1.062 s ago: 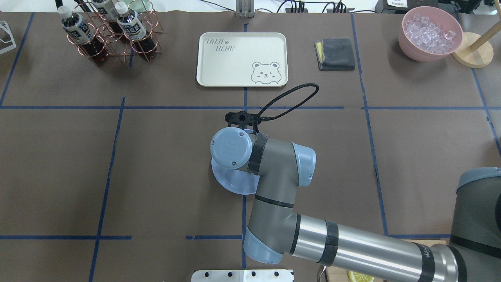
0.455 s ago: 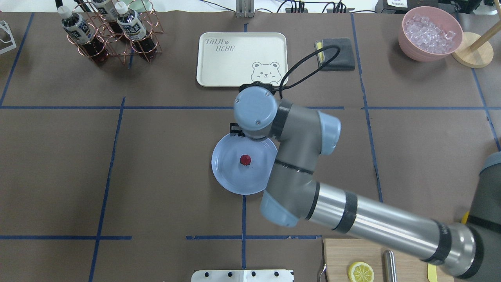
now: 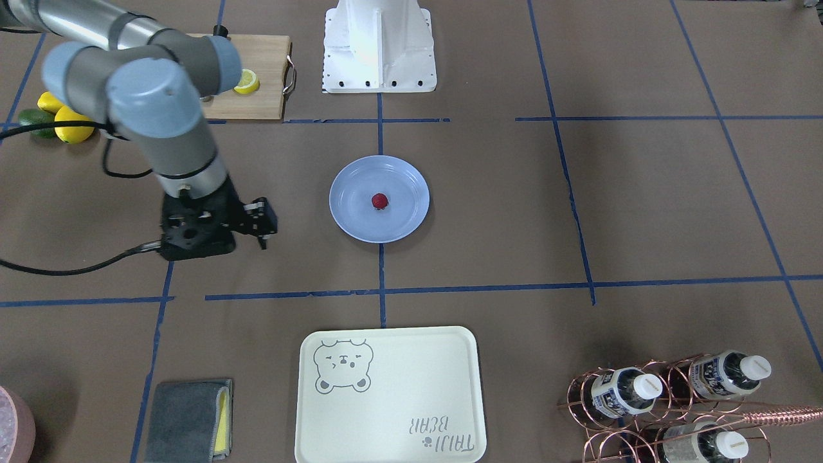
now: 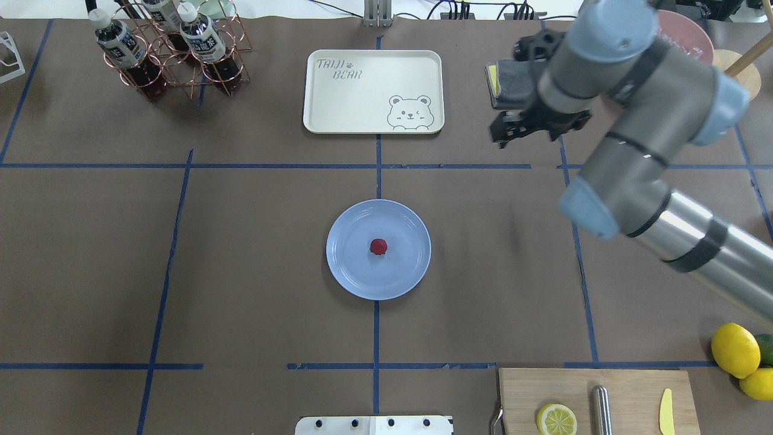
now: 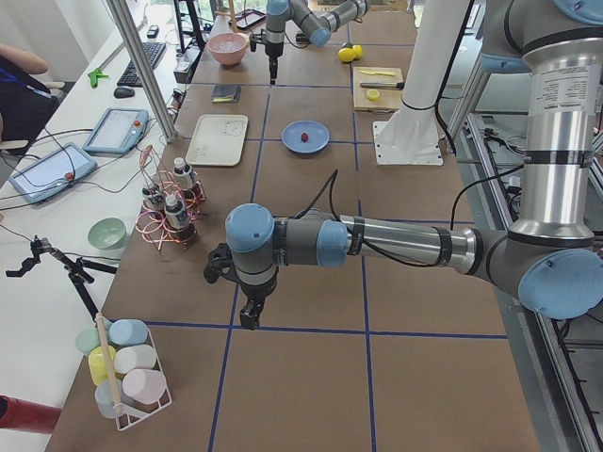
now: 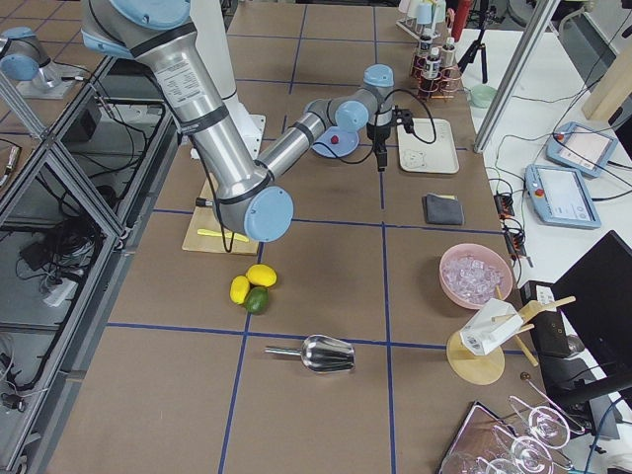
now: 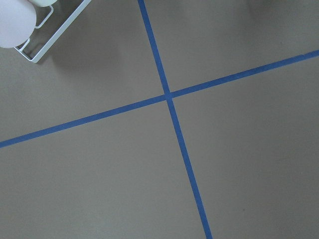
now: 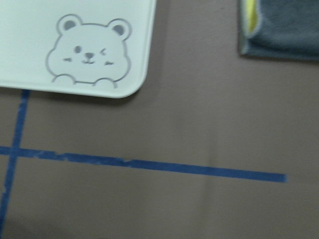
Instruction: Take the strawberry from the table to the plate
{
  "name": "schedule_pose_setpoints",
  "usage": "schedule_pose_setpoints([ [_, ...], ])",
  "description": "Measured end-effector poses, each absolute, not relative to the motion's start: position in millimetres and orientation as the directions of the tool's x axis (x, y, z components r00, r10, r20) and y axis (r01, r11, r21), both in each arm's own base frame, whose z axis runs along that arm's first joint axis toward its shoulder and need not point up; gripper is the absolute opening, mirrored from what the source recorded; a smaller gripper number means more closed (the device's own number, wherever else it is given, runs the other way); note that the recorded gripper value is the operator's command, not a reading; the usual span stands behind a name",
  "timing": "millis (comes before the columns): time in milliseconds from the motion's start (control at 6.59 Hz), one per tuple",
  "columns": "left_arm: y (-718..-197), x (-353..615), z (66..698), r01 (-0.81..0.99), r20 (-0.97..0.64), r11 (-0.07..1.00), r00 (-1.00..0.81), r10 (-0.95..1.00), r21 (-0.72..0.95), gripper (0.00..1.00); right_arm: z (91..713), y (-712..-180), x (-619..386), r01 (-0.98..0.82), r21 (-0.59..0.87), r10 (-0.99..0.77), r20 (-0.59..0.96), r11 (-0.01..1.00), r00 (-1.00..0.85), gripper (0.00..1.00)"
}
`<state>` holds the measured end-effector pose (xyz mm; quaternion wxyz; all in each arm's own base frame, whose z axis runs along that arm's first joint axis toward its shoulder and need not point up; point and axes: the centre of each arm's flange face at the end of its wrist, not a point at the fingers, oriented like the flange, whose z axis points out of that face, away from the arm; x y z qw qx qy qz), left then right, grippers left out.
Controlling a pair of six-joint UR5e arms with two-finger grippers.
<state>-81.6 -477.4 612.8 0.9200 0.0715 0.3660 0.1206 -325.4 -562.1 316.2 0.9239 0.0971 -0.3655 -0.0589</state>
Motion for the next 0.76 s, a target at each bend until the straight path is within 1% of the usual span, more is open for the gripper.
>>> schedule_pose_setpoints([
  [152, -476.6, -81.7, 615.0, -0.170, -0.656, 0.962, 0.705, 0.271, 0.215, 1.00, 372.7, -573.4, -241.9, 0.113, 0.267, -0.262, 0.628, 0.957, 0.732, 1.00],
  [304, -475.6, -81.8, 615.7, -0.170, -0.656, 0.962, 0.705, 0.269, 0.213, 1.00, 428.8, -573.2, -165.1, 0.165, 0.291, -0.312, 0.588, 0.942, 0.746, 1.00],
  [455, -474.1, -81.6, 616.5, -0.170, -0.658, 0.963, 0.704, 0.267, 0.210, 1.00, 489.6, -555.9, -94.3, 0.174, 0.264, -0.299, 0.568, 0.949, 0.767, 1.00],
  [607, -473.1, -81.3, 616.1, -0.169, -0.660, 0.963, 0.702, 0.266, 0.209, 1.00, 549.7, -522.7, -44.1, 0.162, 0.200, -0.249, 0.561, 0.966, 0.789, 1.00],
  [759, -473.1, -81.3, 614.0, -0.168, -0.660, 0.963, 0.702, 0.268, 0.212, 1.00, 591.0, -492.5, -7.5, 0.152, 0.161, -0.217, 0.559, 0.975, 0.800, 1.00],
])
